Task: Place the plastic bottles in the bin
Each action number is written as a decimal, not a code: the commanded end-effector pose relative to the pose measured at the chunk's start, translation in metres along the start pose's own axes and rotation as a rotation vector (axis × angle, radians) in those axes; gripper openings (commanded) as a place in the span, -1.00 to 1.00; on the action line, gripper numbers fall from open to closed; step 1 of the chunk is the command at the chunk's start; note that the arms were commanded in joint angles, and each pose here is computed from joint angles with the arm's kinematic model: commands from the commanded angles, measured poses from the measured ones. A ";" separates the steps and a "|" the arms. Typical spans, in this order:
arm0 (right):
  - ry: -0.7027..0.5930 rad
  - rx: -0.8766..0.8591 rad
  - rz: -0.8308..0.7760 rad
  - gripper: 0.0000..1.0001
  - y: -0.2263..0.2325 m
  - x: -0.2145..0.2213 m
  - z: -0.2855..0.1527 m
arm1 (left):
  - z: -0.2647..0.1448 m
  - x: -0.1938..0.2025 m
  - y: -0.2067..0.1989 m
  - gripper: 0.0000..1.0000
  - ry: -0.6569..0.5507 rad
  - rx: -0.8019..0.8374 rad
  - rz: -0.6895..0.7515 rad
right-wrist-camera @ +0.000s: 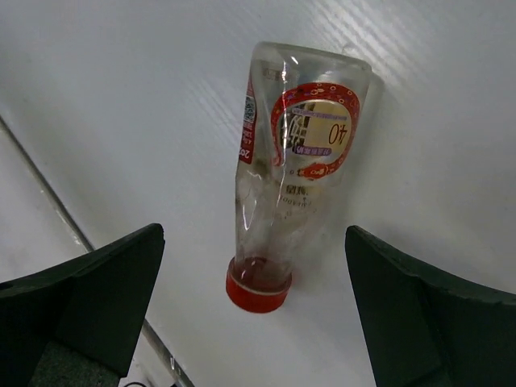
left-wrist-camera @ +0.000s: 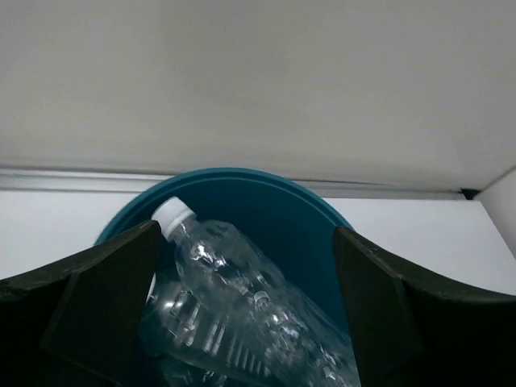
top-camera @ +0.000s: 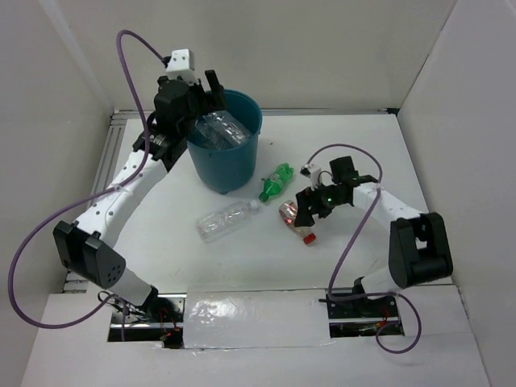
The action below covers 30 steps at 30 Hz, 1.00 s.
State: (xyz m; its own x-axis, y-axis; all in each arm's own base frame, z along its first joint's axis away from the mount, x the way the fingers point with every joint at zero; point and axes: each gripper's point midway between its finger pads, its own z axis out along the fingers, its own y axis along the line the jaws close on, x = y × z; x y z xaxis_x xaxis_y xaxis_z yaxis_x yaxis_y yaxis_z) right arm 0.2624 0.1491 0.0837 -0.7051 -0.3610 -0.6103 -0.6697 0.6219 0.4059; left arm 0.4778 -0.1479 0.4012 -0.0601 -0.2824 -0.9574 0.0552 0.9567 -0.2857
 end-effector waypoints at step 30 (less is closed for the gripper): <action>-0.756 -0.071 -0.700 -0.96 0.107 -0.385 -0.140 | -0.155 0.297 -0.006 0.99 0.490 0.436 0.794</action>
State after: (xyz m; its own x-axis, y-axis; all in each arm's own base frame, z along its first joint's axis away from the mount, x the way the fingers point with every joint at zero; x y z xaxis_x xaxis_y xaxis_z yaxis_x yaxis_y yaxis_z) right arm 0.4330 0.1995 0.4369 0.1179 -0.1808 -0.9764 -0.8301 0.5218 -0.1968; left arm 0.2861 -0.2225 0.1102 -0.3013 0.5865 -0.7518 0.6385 0.7097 0.2978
